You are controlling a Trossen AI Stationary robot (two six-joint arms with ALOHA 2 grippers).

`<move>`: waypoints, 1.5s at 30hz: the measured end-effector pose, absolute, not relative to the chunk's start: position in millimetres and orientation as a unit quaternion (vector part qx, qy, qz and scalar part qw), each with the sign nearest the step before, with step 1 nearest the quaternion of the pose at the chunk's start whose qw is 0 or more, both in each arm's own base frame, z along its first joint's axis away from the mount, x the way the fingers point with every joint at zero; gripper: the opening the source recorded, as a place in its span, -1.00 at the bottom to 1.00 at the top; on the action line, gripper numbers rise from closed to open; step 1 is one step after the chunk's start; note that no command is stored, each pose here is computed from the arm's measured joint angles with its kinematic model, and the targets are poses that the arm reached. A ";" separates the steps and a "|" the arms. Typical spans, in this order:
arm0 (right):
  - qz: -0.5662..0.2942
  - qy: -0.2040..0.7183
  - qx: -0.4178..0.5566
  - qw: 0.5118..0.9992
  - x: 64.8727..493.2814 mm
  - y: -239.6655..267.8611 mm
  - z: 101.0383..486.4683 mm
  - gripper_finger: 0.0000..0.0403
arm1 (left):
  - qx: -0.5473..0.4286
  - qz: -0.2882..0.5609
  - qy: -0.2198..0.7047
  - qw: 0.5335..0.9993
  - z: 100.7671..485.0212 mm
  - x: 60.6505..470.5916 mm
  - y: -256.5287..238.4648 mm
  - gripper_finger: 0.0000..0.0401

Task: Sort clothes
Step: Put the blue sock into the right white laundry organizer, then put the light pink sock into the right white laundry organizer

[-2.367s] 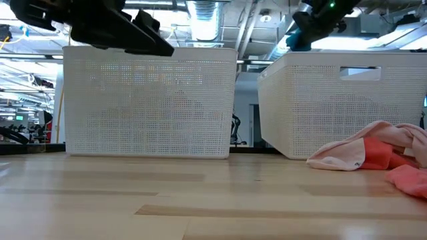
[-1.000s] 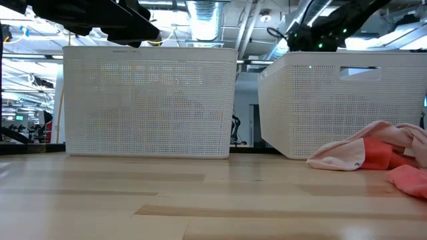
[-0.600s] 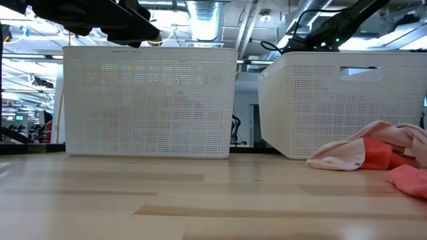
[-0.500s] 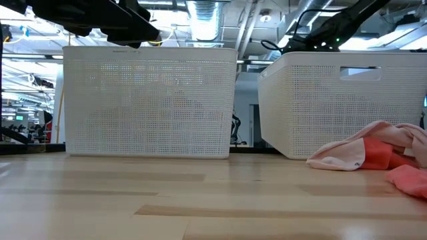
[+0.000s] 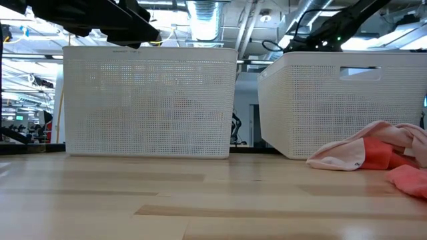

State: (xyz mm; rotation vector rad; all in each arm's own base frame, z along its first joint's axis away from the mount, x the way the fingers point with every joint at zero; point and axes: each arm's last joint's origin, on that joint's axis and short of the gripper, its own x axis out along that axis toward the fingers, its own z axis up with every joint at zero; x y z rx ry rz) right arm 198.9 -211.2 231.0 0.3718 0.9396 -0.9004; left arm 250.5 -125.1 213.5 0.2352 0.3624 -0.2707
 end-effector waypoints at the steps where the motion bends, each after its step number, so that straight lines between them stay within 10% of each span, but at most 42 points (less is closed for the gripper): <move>1: -0.417 0.427 0.169 0.784 198.9 -209.1 235.0 -0.09 | 0.116 -0.134 0.179 0.968 213.5 250.5 -125.1 -0.11; 24: -0.310 0.165 0.104 0.930 148.7 -77.7 361.4 0.04 | 0.118 -0.134 0.179 0.968 213.6 250.5 -125.1 -0.11; 45: -0.029 0.394 0.130 0.910 164.5 52.3 319.7 0.04 | 0.122 -0.135 0.178 0.967 213.6 250.5 -125.1 -0.11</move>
